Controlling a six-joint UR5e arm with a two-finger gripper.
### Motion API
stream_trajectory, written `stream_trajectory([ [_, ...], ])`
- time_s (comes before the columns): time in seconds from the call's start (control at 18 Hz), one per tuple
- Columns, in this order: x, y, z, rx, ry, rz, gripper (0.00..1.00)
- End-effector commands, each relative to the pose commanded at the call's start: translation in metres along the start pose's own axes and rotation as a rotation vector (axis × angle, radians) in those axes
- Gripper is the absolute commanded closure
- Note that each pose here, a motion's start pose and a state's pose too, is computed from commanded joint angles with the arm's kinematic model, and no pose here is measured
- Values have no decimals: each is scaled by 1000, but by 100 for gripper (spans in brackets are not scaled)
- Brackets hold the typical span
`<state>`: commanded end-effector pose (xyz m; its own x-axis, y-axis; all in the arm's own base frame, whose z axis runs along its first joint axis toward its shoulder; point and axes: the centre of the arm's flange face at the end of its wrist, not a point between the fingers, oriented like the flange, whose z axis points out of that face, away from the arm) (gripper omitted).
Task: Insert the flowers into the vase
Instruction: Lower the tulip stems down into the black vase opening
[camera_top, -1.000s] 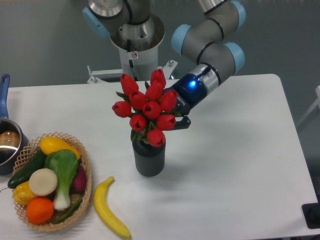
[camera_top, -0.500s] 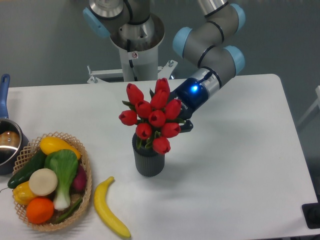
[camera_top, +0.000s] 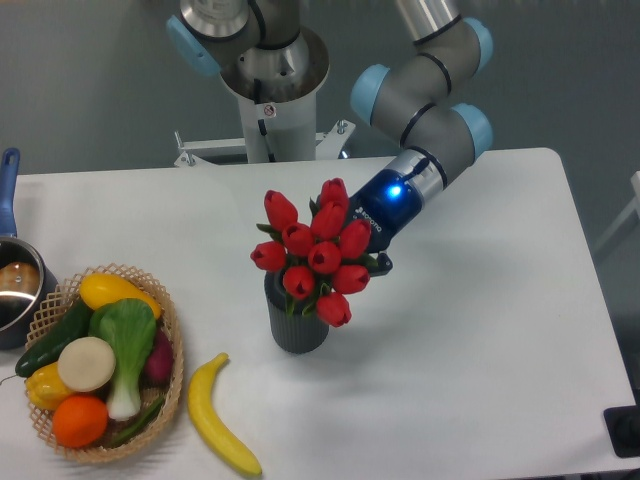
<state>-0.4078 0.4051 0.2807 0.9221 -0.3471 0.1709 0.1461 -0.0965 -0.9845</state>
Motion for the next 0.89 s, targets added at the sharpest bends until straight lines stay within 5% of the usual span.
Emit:
stream_trajectory([
  [0.72, 9, 22, 3, -76, -1, -25, 78],
  [0.89, 14, 23, 5, -77, 2, -28, 69],
])
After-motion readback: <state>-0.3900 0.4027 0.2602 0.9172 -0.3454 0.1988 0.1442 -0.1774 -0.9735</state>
